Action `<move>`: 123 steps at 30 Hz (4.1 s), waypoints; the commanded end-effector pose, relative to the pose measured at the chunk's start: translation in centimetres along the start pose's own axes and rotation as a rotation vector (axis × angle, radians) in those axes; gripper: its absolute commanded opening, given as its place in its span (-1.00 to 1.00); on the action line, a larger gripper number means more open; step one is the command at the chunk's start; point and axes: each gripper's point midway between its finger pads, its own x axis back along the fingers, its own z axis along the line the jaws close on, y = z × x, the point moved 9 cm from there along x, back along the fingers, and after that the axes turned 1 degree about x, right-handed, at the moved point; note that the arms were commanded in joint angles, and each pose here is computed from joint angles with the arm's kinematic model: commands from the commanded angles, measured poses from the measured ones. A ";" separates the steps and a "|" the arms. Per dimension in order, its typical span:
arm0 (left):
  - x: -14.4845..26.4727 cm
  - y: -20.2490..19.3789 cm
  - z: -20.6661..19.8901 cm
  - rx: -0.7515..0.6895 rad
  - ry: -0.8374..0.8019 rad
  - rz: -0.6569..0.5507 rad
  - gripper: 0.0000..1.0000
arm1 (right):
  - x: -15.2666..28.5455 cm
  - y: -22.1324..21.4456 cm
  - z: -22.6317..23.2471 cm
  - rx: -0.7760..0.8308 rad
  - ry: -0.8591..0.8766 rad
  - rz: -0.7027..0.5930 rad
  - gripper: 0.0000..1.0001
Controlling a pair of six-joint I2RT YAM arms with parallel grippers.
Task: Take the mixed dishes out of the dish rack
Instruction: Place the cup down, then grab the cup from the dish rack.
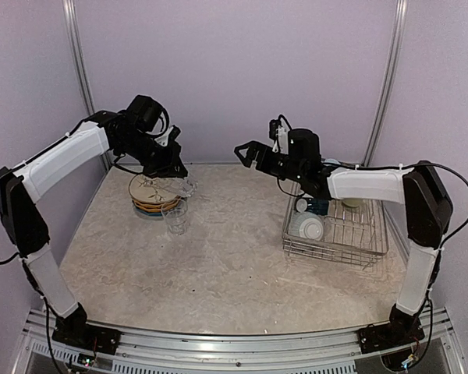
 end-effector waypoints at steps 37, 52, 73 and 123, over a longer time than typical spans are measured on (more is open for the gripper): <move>-1.4 -2.3 3.3 -0.097 0.197 0.062 0.00 | 2.5 1.3 -1.8 0.107 -0.261 0.034 1.00; 6.0 -1.0 4.3 -0.006 -0.151 -0.219 0.35 | 5.8 4.1 -7.5 0.150 -0.758 0.135 0.99; 5.0 -0.3 6.8 0.069 -0.171 -0.193 0.37 | 7.5 9.2 -18.9 0.068 -1.139 0.142 1.00; 7.0 -0.2 6.5 0.069 -0.222 -0.224 0.61 | 7.7 10.3 -18.9 0.025 -1.081 0.015 -0.35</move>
